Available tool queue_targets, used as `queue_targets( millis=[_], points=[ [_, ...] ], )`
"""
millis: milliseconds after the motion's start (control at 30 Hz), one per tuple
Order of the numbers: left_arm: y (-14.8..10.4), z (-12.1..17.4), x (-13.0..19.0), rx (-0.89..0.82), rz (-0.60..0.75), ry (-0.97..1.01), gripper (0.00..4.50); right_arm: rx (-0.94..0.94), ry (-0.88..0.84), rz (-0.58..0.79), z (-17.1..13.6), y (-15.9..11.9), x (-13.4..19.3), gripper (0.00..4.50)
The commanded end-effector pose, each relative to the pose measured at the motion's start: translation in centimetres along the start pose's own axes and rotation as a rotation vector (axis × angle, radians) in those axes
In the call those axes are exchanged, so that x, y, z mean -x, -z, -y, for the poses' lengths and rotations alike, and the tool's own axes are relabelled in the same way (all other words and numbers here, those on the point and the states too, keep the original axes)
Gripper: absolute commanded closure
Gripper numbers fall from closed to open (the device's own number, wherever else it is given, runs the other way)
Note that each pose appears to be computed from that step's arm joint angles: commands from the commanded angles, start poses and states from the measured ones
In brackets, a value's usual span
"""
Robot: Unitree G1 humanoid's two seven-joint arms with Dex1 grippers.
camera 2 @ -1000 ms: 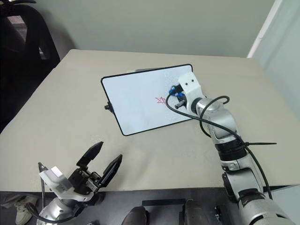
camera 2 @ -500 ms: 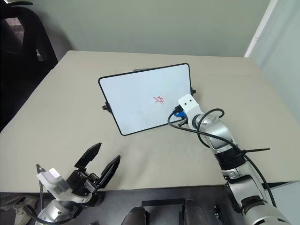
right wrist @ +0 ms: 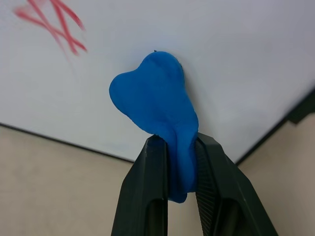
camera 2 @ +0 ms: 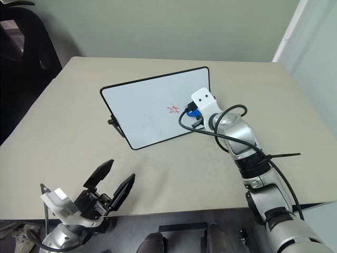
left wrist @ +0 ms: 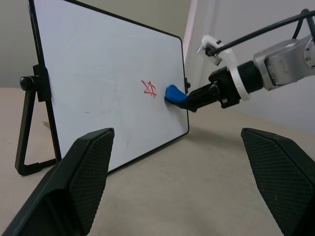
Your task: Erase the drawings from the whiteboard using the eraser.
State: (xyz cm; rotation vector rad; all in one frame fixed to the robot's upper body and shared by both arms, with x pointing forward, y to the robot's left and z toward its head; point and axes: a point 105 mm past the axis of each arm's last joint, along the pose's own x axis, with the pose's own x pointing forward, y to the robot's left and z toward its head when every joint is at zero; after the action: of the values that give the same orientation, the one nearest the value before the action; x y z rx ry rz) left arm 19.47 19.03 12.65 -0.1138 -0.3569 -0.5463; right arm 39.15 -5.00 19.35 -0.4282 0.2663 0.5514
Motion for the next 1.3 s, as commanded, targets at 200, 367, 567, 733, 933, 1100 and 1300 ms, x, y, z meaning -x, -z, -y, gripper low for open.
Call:
queue_targets(
  millis=[200,367,567,733,933,1100,1300],
  points=[
    [-0.4,-0.1,0.0,-0.012,0.013,0.007,0.0,0.074,-0.117,0.199,-2.7,-5.3,2.9,4.05],
    [-0.5,0.1,-0.2,-0.016,0.016,0.012,0.0,0.059,-0.122,0.131,-2.7,-3.3,2.0,4.05],
    [-0.6,-0.1,-0.1,-0.022,0.017,0.008,0.0,0.023,-0.107,0.004,-2.4,1.0,0.8,4.05],
    [-0.6,-0.2,0.0,-0.025,0.016,0.005,0.0,0.013,-0.102,-0.04,-2.4,2.5,0.5,4.05],
    [-0.6,-0.2,0.0,-0.026,0.016,0.007,0.0,0.019,-0.093,0.013,-2.0,0.8,0.8,4.05],
    [-0.6,0.0,0.0,-0.024,0.017,0.011,0.0,0.021,-0.042,0.103,-0.9,-2.3,1.2,4.05],
    [-0.7,0.2,-0.1,-0.021,0.019,0.014,0.0,0.01,0.024,0.16,0.7,-4.3,1.8,4.05]
  ],
)
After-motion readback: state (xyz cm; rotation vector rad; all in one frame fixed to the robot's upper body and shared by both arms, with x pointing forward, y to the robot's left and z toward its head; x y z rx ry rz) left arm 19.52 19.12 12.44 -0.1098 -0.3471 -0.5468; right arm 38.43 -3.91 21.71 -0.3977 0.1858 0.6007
